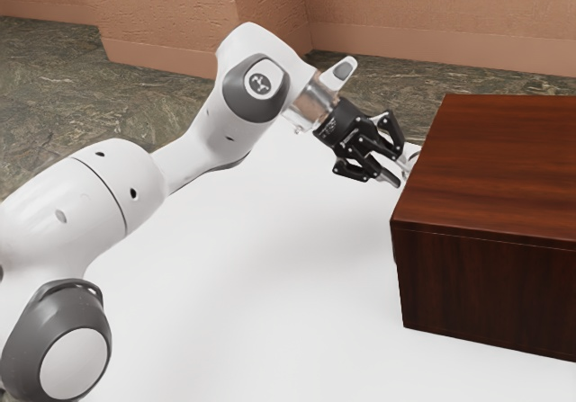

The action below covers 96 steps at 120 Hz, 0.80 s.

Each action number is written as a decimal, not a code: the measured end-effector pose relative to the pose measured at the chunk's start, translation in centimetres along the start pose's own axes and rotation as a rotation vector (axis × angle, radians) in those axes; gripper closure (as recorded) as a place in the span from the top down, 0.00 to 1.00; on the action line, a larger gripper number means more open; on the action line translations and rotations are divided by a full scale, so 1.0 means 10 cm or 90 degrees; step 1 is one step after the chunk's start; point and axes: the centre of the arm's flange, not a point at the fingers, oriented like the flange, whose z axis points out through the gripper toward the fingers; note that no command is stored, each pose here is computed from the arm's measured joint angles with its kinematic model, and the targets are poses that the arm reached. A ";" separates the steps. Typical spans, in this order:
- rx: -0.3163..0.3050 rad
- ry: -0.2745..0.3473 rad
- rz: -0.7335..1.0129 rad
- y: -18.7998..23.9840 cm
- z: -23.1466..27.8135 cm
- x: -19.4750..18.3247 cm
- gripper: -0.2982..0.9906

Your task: Pull the drawer handle with one arm to open the drawer

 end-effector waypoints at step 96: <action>0.024 0.015 -0.004 -0.08 -0.22 0.04 0.21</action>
